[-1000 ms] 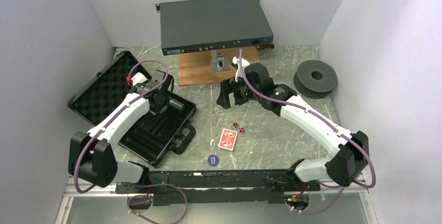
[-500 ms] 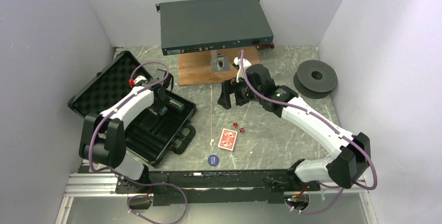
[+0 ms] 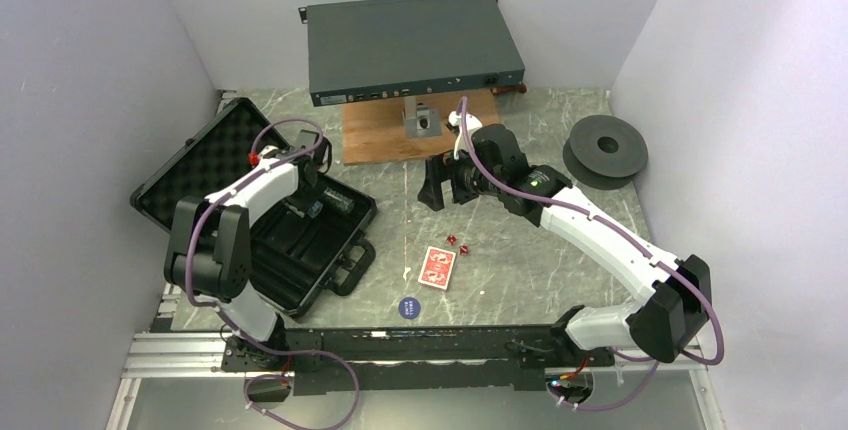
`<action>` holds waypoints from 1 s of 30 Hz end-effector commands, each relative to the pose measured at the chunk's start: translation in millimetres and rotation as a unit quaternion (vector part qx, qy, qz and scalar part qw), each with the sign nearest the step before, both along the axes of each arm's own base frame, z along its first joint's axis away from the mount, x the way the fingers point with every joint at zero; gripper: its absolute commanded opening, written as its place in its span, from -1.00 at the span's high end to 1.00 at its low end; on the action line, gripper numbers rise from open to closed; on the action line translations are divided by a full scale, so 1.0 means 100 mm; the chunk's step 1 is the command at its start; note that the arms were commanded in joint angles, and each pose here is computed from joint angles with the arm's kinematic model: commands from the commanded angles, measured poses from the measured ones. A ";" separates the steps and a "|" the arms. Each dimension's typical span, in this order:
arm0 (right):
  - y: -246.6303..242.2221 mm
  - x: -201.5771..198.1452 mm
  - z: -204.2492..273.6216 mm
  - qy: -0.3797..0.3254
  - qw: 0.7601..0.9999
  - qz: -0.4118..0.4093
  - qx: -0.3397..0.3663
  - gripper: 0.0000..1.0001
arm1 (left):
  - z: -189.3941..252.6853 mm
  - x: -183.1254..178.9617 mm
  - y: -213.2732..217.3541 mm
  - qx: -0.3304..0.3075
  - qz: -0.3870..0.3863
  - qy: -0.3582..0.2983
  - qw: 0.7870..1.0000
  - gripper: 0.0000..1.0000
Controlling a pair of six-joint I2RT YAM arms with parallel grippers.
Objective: Pack up texas hold em set
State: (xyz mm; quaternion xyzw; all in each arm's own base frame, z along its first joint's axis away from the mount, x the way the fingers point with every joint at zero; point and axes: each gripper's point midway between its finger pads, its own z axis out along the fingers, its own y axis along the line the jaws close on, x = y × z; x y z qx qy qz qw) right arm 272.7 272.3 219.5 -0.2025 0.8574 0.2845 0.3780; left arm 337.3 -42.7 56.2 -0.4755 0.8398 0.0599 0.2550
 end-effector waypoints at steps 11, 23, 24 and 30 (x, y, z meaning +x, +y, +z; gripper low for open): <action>0.03 0.01 0.14 -0.023 0.999 0.012 0.019 -0.89 | 0.09 0.32 0.01 -0.018 0.022 -0.032 0.999 0.40; 0.05 0.02 0.09 -0.017 1.000 0.015 0.016 -0.89 | 0.21 0.34 0.08 0.000 0.033 -0.037 0.999 -0.37; 0.06 0.02 0.09 -0.016 1.000 0.016 0.015 -0.89 | 0.22 0.34 0.10 0.003 0.035 -0.034 0.999 -0.47; 0.06 0.02 0.07 -0.014 1.000 0.017 0.014 -0.89 | 0.30 0.31 0.12 0.012 0.032 -0.026 0.999 -0.77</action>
